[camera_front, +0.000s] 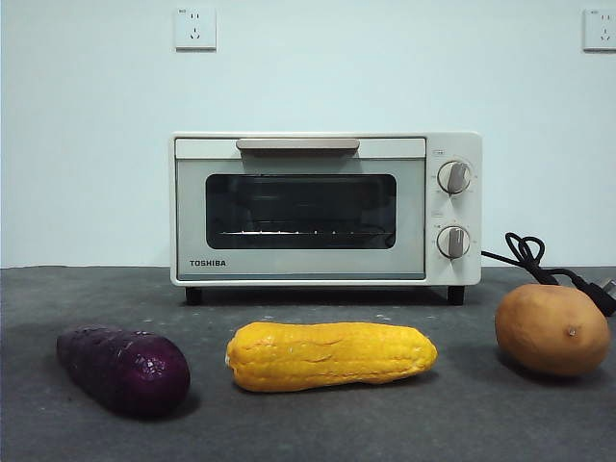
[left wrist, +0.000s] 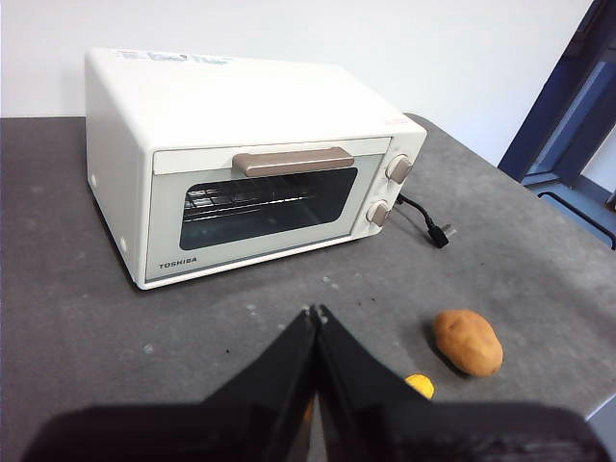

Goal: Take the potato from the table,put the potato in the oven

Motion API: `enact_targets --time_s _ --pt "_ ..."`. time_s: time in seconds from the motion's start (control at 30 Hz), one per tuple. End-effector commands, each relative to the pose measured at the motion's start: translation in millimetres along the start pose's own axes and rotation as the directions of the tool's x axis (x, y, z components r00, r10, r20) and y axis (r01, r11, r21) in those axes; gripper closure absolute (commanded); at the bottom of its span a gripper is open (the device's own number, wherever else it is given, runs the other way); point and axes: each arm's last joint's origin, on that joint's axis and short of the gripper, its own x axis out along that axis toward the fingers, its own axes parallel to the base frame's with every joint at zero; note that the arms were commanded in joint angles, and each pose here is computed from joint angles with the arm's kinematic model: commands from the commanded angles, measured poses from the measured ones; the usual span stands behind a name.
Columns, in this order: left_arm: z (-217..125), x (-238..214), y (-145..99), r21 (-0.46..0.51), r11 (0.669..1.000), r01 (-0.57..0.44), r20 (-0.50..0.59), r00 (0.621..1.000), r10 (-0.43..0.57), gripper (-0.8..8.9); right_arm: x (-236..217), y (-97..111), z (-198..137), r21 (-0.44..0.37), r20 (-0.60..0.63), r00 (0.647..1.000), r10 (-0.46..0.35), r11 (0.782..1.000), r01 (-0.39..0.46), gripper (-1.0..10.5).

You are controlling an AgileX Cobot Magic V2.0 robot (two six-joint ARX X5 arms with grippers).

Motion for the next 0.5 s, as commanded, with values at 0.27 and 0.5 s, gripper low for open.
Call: enact_targets --time_s 0.27,0.5 --pt "10.6 7.2 0.7 0.042 0.998 0.039 0.024 0.999 -0.040 8.20 1.0 -0.4 0.5 0.049 -0.004 1.000 0.000 0.999 0.000 2.0" --pt "42.8 35.3 7.4 0.062 0.993 0.101 0.004 0.995 -0.101 8.21 2.0 -0.8 -0.6 0.072 -0.021 1.000 0.001 0.997 0.001 2.0"
